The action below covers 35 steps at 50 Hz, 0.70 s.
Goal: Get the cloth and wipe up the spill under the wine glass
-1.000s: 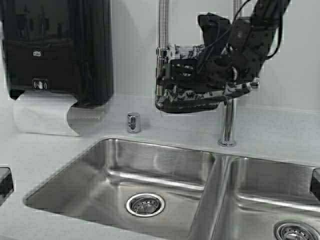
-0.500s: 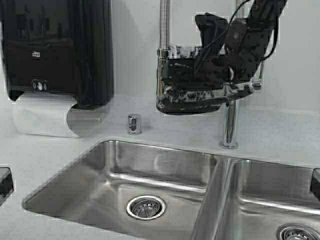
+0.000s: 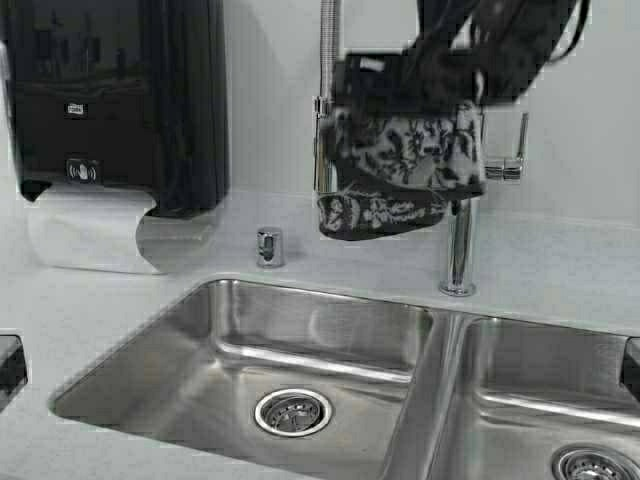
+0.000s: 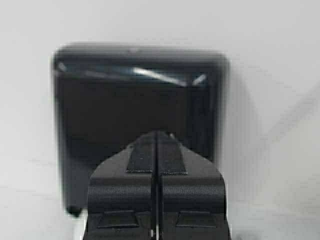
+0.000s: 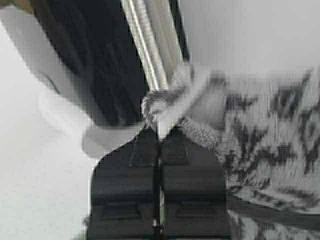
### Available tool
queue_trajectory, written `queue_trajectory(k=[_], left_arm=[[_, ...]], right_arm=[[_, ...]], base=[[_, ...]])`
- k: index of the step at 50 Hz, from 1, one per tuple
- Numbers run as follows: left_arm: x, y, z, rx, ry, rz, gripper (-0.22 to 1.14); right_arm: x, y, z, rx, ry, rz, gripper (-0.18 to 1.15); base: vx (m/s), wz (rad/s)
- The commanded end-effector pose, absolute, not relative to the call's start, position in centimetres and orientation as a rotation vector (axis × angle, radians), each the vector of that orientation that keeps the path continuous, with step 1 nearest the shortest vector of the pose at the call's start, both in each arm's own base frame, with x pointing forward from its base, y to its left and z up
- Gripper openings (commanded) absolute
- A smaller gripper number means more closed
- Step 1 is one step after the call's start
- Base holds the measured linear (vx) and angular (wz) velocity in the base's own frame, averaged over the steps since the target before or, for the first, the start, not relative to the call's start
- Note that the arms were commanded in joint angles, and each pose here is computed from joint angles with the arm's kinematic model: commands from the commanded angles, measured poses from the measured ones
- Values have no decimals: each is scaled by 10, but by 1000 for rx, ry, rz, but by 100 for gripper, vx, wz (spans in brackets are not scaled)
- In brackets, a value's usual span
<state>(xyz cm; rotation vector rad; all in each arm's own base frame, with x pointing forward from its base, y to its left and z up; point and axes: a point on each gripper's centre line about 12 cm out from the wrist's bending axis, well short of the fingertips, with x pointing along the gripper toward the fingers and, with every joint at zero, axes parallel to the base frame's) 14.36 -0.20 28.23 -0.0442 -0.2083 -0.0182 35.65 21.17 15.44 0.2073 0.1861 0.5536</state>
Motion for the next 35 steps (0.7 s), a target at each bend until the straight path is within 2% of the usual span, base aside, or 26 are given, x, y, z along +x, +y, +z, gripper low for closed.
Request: queue_trajectory(k=[1,21,35], left_arm=[[145,-2,285,-44,-213,-18,2],[143,-2,284,-44,-216,-18,2],[141,-2,282,-47,-205,-18,2]], right_arm=[[358,213,214,202,111,566,6],[367,218,341,163,-102,582,6],[344,210,383,140,-147,595,6]], base=[[-4,1],[-9,0],[-15,-3]])
